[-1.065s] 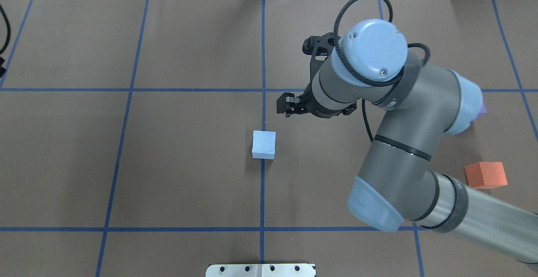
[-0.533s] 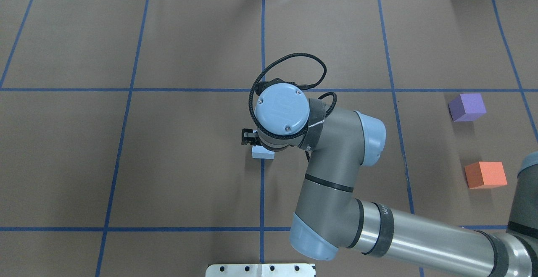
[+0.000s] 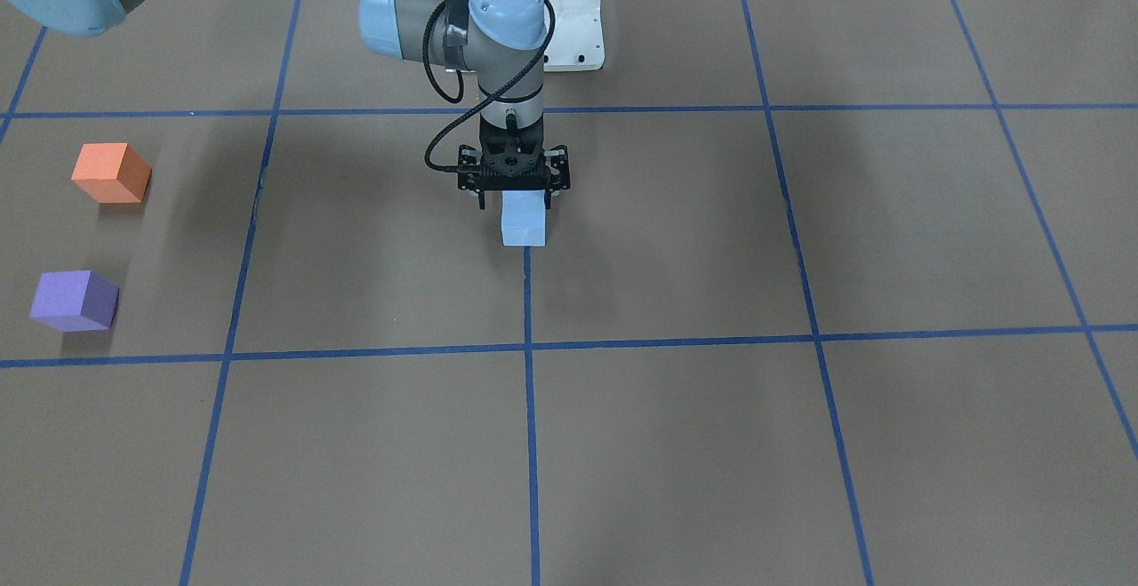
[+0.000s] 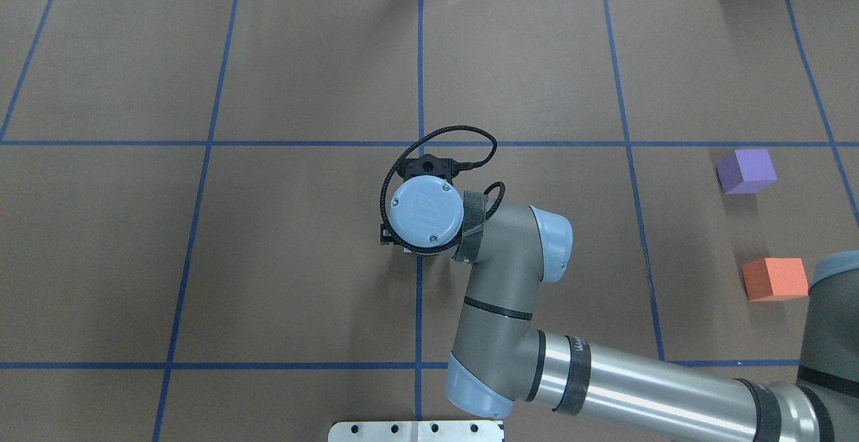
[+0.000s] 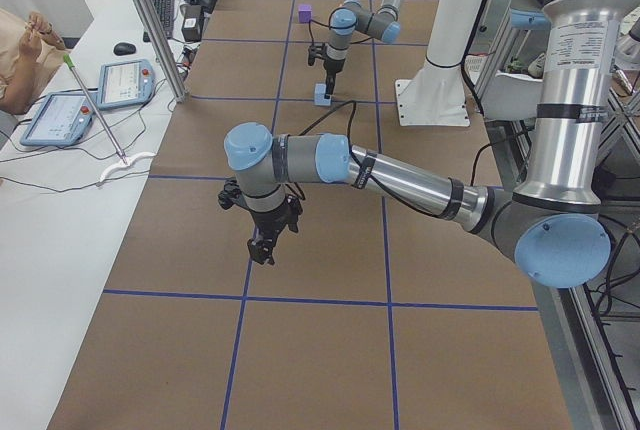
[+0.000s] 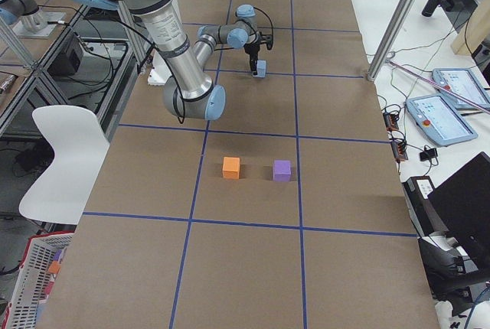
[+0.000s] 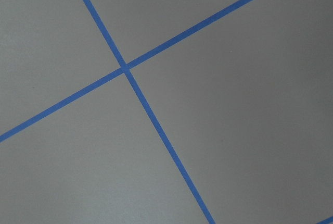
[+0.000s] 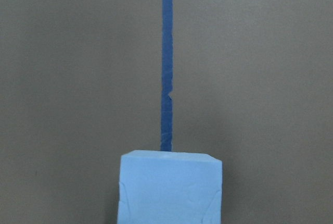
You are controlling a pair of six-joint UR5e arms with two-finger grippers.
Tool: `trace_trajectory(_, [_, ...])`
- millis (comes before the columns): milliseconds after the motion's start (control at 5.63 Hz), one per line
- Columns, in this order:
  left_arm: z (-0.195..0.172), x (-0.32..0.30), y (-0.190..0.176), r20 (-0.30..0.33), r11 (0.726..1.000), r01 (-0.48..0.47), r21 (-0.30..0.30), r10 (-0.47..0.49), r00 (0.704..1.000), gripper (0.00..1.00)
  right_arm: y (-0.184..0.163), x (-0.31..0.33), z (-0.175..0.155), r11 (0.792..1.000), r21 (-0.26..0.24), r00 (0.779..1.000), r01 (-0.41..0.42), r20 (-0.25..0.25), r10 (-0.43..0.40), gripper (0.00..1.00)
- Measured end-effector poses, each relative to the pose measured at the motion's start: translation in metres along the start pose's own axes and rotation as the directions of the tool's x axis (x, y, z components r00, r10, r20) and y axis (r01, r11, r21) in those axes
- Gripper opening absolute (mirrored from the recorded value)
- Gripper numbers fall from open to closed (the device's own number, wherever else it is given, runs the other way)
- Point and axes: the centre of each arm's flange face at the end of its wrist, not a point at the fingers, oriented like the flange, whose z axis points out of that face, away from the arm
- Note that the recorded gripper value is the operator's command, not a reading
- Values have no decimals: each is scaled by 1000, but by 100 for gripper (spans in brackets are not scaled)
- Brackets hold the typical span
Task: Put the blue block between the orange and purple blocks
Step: 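Lower the right gripper onto the light blue block and grasp it, then carry the light blue block with the right gripper toward the purple block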
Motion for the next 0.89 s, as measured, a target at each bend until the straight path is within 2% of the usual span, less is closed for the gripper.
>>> trace_trajectory(178, [0, 0, 0, 0, 1000, -1, 0, 1, 1000, 100, 2, -1, 7, 1000, -2, 1000, 3, -10, -3, 58])
trace_trajectory(355, [0, 0, 1, 1, 1000, -1, -1, 1, 1000, 100, 3, -3, 9, 1000, 1, 1000, 8, -5, -8, 1])
trace_trajectory(710, [4, -1, 4, 0, 1000, 0, -2, 0, 1000, 100, -2, -7, -1, 1000, 15, 1000, 14, 28, -14, 0])
trace_trajectory(888, [5, -2, 4, 0, 1000, -1, -2, 1, 1000, 100, -16, 4, -15, 1000, 29, 999, 1, 38, -2, 0])
